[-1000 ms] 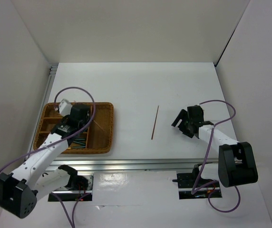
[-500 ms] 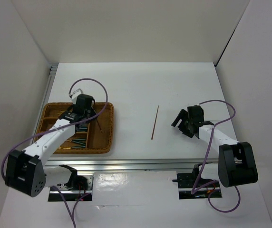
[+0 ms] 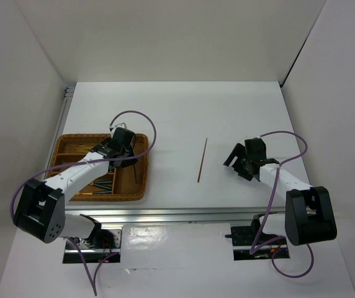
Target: Sort the eating utensils into containers
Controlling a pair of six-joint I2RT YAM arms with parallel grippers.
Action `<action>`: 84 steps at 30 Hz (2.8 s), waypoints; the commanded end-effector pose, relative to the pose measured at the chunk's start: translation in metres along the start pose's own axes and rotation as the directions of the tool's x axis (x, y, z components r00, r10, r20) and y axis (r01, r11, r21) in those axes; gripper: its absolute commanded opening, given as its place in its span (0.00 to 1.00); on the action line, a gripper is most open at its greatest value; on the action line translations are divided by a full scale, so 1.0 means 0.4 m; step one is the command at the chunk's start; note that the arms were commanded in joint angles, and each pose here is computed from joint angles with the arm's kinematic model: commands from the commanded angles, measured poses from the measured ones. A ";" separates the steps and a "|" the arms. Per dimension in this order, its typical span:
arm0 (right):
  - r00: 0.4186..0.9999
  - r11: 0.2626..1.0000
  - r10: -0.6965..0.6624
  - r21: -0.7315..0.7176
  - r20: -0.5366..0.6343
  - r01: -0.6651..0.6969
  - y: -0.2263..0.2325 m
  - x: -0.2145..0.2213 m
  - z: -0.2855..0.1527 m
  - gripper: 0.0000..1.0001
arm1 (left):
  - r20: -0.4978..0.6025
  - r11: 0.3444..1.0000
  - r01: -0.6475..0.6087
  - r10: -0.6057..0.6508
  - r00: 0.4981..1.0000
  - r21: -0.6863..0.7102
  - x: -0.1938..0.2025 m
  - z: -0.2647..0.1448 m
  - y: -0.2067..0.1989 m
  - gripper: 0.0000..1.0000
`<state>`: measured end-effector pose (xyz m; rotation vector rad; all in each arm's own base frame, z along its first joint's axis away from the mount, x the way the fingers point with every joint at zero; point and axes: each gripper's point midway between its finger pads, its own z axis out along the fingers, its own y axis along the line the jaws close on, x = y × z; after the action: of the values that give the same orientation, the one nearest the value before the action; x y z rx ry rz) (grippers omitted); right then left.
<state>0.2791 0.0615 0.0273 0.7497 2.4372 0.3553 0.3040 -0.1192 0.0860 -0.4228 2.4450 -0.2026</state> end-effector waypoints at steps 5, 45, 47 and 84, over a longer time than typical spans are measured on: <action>0.999 1.000 0.014 0.025 -0.039 -0.013 -0.021 0.025 0.004 0.86 | -0.045 0.998 -0.047 0.045 0.998 -0.043 0.020 0.012 0.000 0.24; 0.999 0.997 0.010 0.081 0.046 -0.014 -0.054 -0.002 -0.030 0.88 | -0.023 0.827 -0.480 0.508 0.861 0.292 0.255 0.079 -0.655 0.54; 0.999 0.997 0.010 0.081 0.046 -0.014 -0.054 -0.002 -0.030 0.88 | -0.040 0.827 -0.487 0.517 0.855 0.280 0.272 0.101 -0.645 0.54; 0.999 0.997 0.011 0.080 0.033 -0.013 -0.053 0.004 -0.023 0.88 | -0.141 0.837 -0.516 0.541 0.829 0.182 0.354 0.194 -0.589 0.20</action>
<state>0.2645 0.0484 0.0280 0.7812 2.4324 0.2683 0.3125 -0.3990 0.0241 0.3802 2.5549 -0.2198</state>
